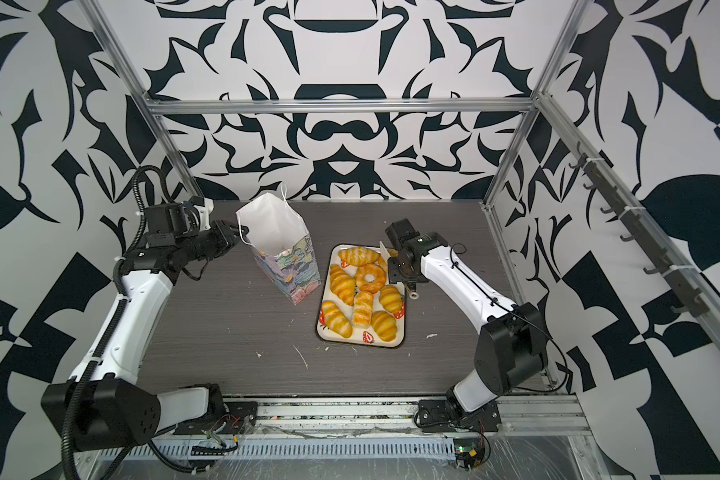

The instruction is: Place the fake bread into the paper bag

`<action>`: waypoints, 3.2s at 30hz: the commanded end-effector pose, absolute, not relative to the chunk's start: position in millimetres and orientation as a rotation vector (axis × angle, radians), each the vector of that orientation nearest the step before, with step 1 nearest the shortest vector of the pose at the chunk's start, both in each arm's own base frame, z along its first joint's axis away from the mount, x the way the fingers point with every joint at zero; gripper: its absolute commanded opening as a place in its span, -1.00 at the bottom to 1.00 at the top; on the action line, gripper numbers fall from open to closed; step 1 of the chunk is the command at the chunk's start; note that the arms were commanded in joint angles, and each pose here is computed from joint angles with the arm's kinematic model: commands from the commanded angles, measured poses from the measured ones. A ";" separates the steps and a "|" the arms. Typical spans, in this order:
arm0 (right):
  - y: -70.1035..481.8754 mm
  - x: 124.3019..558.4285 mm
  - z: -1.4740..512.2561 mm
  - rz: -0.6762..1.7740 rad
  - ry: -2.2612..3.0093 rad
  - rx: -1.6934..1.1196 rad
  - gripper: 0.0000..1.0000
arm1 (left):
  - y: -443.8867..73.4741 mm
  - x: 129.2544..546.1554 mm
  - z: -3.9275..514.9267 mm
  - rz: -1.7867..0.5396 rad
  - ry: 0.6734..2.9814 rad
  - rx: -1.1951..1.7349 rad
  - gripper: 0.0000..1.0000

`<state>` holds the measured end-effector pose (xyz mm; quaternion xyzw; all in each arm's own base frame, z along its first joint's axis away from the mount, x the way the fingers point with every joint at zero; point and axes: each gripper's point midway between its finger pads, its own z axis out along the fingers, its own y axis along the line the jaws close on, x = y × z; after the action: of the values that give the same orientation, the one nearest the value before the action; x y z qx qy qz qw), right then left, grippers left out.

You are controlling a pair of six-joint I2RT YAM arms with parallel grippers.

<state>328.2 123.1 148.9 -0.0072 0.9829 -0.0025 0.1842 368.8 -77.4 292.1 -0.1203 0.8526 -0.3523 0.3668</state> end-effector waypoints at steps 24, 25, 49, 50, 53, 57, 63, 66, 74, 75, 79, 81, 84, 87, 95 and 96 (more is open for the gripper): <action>136.3 340.3 128.6 0.043 2.773 -0.004 0.30 | -78.0 367.5 289.7 -0.894 2.203 -0.298 -0.39; 134.9 339.8 126.7 0.040 2.775 0.005 0.30 | -77.9 367.5 289.9 -0.893 2.202 -0.299 -0.39; 128.5 342.1 119.7 0.269 2.762 0.143 0.26 | -78.3 366.0 291.3 -0.898 2.198 -0.299 -0.38; 128.4 342.4 119.4 0.267 2.764 0.144 0.26 | -78.3 365.8 291.2 -0.898 2.198 -0.299 -0.38; 126.0 343.1 118.6 0.245 2.766 0.147 0.25 | -78.1 365.2 290.3 -0.896 2.199 -0.300 -0.38; 126.4 342.7 116.9 0.237 2.782 0.130 0.25 | -78.2 365.2 288.4 -0.898 2.203 -0.303 -0.38; 127.3 342.9 112.6 0.228 2.804 0.102 0.26 | -78.1 365.3 286.8 -0.897 2.204 -0.304 -0.38; 129.0 343.8 111.0 0.232 2.810 0.096 0.26 | -77.8 365.1 286.1 -0.899 2.206 -0.308 -0.38; 130.8 349.0 123.7 0.232 2.774 0.093 0.25 | -78.0 365.2 285.8 -0.900 2.205 -0.309 -0.39; 130.7 349.3 125.8 0.233 2.768 0.093 0.23 | -78.2 365.3 285.1 -0.900 2.206 -0.309 -0.39; 130.1 348.9 129.0 0.232 2.764 0.095 0.22 | -78.5 365.5 282.2 -0.904 2.212 -0.312 -0.38; 129.9 348.0 128.8 0.229 2.769 0.094 0.22 | -78.4 366.2 282.7 -0.903 2.210 -0.311 -0.38; 130.4 347.8 131.1 0.225 2.765 0.088 0.21 | -78.6 366.7 282.5 -0.905 2.209 -0.312 -0.39; 130.3 349.1 137.0 0.221 2.750 0.087 0.21 | -78.6 366.6 281.0 -0.906 2.211 -0.313 -0.39; 134.6 353.4 138.2 0.223 2.757 0.073 0.22 | -78.7 366.3 282.3 -0.907 2.206 -0.311 -0.39; 136.0 353.8 138.2 0.226 2.757 0.067 0.22 | -78.9 366.1 281.4 -0.908 2.209 -0.312 -0.39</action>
<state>343.9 131.4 113.8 0.0311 0.9849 0.0740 0.1536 368.2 -77.1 286.9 -0.1200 0.8550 -0.3499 0.3635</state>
